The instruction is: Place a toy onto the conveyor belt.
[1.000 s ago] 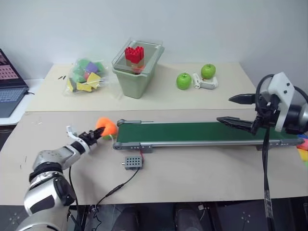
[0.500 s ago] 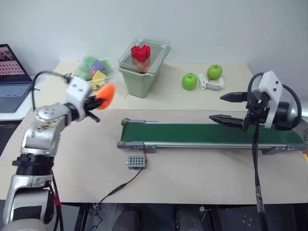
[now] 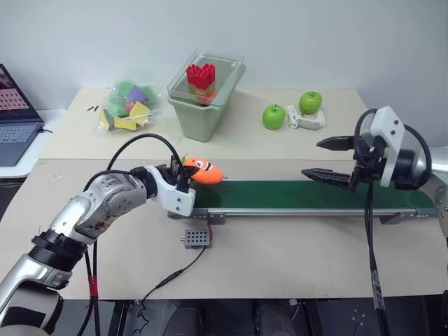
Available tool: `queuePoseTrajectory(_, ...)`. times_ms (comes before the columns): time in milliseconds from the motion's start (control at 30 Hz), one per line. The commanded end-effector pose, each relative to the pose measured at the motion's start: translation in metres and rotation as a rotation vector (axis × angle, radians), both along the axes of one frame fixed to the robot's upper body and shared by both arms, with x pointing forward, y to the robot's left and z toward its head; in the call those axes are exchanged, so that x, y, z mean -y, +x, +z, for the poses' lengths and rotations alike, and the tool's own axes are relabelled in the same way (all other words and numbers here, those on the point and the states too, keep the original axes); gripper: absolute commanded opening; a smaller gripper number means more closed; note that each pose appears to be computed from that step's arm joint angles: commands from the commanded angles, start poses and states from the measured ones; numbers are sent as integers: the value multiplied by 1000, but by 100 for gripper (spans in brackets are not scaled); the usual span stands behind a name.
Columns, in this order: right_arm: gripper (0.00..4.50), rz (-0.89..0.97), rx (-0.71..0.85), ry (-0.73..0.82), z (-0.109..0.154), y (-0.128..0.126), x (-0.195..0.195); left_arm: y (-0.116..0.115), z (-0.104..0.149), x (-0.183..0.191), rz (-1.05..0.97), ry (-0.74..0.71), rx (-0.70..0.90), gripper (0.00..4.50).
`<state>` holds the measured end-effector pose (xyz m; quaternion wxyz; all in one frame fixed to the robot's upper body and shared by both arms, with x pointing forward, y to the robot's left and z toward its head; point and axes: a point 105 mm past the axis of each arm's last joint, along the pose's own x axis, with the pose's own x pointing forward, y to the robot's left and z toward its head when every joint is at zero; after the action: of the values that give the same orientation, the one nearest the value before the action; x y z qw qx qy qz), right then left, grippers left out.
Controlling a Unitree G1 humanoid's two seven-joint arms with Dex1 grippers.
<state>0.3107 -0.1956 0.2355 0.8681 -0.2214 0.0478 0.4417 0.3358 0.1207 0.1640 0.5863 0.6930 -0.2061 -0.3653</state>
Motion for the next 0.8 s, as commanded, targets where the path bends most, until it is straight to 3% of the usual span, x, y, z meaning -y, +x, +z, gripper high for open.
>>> queuePoseTrajectory(33, 450, -15, 71, -7, 17, -6, 4, -2, -4, 5, -57, 17, 30, 42)
queuePoseTrajectory(167, 450, -30, 75, -10, 18, -8, 7, 2, -11, 6, -68, 10, 11, 42)
queuePoseTrajectory(267, 450, -36, 78, -10, 18, -9, 8, 4, -15, 7, -81, 14, -6, 115)
queuePoseTrajectory(567, 450, -47, 78, -13, 17, -10, 10, 6, -8, 6, -93, 0, -66, 436)
queuePoseTrajectory(700, 450, -46, 78, -13, 17, -9, 11, -8, 6, 0, -81, -66, -270, 444)
queuePoseTrajectory(800, 450, -44, 78, -12, 17, -9, 11, -5, 21, -14, 46, -222, -507, 444)
